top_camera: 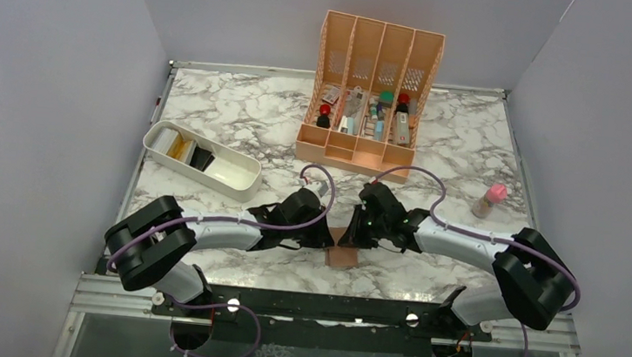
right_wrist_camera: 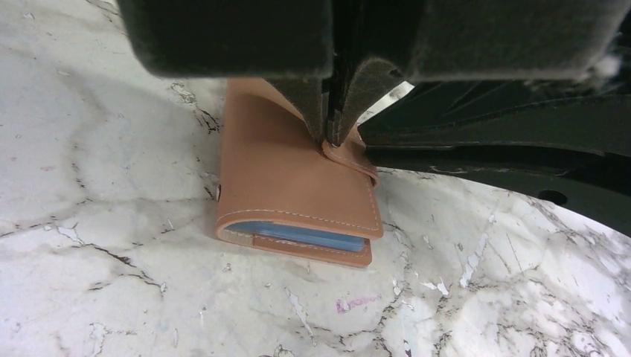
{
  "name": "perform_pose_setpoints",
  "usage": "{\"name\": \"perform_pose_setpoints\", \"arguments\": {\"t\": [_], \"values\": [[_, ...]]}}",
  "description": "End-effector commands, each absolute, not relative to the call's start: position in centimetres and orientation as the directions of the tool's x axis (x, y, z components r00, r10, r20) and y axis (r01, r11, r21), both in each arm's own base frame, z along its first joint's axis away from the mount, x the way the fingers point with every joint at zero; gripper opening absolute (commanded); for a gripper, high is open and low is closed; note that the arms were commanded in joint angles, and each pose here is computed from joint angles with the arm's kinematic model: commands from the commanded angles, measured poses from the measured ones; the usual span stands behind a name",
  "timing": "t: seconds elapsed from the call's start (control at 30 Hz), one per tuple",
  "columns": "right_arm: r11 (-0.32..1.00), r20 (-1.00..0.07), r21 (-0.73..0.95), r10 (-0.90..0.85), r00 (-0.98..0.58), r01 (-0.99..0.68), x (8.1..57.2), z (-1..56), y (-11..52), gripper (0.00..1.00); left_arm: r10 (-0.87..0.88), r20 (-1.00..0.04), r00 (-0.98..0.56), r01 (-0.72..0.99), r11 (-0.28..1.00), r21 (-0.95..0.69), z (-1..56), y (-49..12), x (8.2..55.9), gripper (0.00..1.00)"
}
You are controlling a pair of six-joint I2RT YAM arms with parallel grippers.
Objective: Put the credit cards into the card holder
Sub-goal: Close the card holder at the center of the board.
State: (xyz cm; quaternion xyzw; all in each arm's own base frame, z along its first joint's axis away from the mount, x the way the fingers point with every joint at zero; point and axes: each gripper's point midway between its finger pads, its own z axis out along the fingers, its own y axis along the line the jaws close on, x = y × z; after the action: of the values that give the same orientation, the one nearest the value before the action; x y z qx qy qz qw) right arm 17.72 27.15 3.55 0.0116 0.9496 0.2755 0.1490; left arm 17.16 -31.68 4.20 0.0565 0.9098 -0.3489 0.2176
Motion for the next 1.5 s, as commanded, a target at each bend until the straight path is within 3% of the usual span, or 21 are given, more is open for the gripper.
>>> {"name": "perform_pose_setpoints", "arguments": {"t": [0.0,0.3,0.63,1.47], "values": [[0.868,-0.266,0.496,0.108,-0.958,-0.040,16.9,2.4,26.1,0.01,-0.064,-0.471,-0.880,0.265,0.757,-0.598,5.0,-31.5,17.8,0.16],[0.884,-0.229,0.468,0.129,-0.965,0.007,16.2,1.4,25.3,0.01,-0.046,-0.474,-0.879,0.280,0.754,-0.593,5.0,-32.1,18.1,0.15],[0.825,-0.251,0.564,0.138,-0.958,-0.028,16.7,5.3,27.2,0.01,-0.073,-0.496,-0.865,0.270,0.765,-0.585,5.8,-31.9,18.7,0.18],[0.890,-0.230,0.452,0.176,-0.957,0.055,15.6,1.0,24.0,0.01,-0.030,-0.472,-0.881,0.255,0.810,-0.528,2.9,-31.9,19.2,0.18]]}}
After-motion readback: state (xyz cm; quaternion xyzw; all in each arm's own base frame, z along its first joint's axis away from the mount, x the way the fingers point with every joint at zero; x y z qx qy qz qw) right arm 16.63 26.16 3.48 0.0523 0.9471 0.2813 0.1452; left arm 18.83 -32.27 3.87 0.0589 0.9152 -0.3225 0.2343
